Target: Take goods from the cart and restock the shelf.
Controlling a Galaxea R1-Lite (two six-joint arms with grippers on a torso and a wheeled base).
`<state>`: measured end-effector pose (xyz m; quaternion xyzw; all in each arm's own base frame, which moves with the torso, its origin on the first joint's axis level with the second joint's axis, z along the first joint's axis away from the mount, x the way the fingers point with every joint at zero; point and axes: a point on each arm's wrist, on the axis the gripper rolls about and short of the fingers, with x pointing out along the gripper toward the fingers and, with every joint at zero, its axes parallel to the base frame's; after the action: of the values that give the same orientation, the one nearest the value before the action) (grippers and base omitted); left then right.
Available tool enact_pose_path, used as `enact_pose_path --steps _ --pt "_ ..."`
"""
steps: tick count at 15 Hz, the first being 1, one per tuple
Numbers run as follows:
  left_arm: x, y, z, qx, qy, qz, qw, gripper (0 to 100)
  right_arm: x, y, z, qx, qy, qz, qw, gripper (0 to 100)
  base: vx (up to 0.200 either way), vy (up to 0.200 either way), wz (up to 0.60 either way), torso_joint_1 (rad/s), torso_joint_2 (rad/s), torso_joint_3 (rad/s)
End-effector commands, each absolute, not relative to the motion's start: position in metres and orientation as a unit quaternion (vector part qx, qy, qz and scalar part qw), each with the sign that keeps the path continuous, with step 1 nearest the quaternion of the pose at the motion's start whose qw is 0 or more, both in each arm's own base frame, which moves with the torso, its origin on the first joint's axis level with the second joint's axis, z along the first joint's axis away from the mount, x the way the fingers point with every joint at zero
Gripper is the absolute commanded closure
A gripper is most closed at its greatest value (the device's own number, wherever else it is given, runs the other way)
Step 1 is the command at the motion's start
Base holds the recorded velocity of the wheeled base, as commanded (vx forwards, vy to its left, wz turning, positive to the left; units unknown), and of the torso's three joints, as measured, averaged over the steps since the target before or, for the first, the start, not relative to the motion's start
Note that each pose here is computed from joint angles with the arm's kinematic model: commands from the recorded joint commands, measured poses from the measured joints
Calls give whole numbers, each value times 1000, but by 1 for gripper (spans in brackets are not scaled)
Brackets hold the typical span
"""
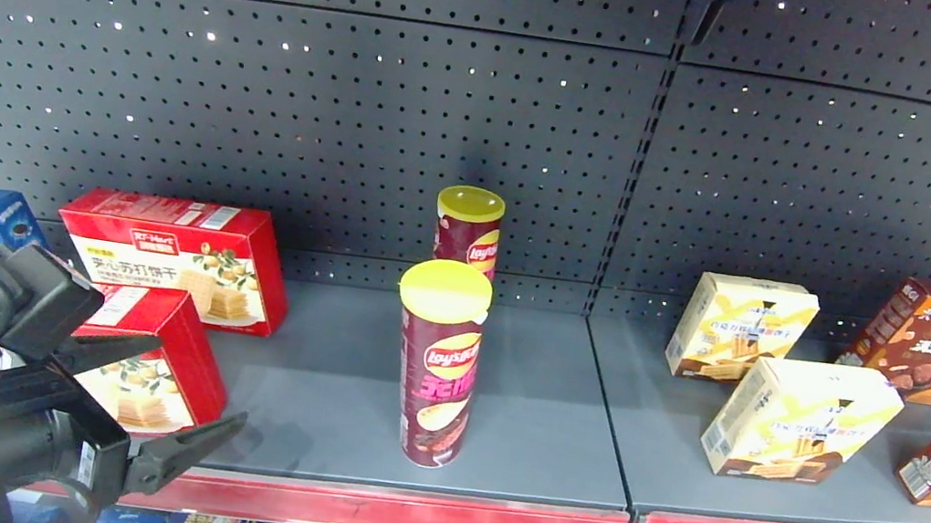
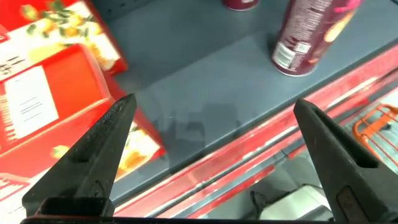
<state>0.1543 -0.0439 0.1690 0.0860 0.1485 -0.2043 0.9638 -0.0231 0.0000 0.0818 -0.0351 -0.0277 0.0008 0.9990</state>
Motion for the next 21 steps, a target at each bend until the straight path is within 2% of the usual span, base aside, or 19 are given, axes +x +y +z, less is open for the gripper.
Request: enact_pose_path --steps 1,14,21 --pt "154 -43 172 85 142 -201 966 0 -23 1 76 -26 6 31 999 0 0 0 0 0 0 0" --pt "163 -41 187 73 119 -187 972 0 -23 0 76 0 1 14 1000 0 0 0 0 0 0 0" --pt "167 -49 178 78 141 -207 965 0 -23 0 76 2 -2 14 1000 0 0 0 0 0 0 0"
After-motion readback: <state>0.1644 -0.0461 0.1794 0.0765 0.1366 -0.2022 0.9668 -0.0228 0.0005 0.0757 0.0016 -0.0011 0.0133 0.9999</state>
